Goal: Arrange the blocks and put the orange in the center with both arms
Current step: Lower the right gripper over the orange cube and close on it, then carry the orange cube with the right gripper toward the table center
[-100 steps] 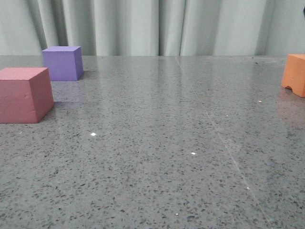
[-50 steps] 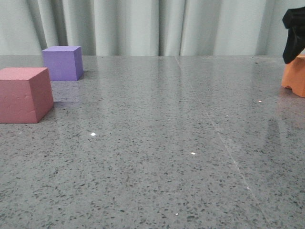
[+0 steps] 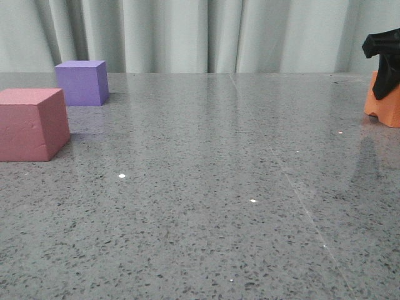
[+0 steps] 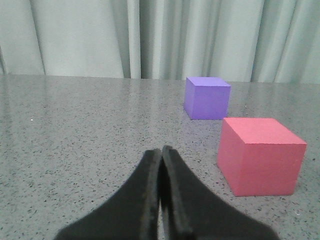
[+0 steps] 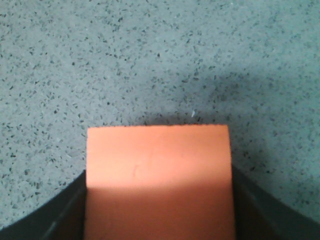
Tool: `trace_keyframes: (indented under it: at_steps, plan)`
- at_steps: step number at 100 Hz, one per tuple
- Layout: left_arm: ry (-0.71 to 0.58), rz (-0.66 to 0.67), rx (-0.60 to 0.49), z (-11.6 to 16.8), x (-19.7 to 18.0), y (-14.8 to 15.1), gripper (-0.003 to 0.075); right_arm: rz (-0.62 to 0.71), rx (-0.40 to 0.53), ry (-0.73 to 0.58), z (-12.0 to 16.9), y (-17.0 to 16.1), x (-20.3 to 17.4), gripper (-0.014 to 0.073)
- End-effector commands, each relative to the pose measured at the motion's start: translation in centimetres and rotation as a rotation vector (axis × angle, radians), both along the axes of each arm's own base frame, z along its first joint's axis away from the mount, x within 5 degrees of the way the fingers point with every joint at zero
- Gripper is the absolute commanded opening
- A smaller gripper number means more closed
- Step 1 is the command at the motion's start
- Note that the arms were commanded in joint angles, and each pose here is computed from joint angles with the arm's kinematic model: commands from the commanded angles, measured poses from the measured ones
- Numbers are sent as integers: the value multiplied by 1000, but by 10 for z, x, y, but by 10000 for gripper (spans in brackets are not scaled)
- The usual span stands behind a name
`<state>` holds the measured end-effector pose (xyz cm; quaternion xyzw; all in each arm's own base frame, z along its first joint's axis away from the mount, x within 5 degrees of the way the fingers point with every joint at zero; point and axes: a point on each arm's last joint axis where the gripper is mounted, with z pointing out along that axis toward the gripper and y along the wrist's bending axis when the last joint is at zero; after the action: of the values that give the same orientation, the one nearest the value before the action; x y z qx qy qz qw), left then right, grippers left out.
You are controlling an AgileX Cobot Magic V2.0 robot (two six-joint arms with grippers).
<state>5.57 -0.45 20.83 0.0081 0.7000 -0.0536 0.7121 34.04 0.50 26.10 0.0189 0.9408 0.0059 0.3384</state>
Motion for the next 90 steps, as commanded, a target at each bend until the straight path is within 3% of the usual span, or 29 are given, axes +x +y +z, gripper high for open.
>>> trace_keyframes:
  at_steps: [1, 31, 55, 90]
  plan:
    - [-64, -19, -13, -9, -1, -1, -19, 8, -12, -129, 27, -1, 3, 149]
    - [-64, -19, -13, -9, -1, -1, -19, 17, 81, -147, 47, 16, -13, 130]
    - [-64, -19, -13, -9, -1, -1, -19, 158, 147, -166, 68, 73, -27, 130]
    - [-64, -19, -13, -9, -1, -1, -19, 252, 256, -178, 83, 145, -3, 131]
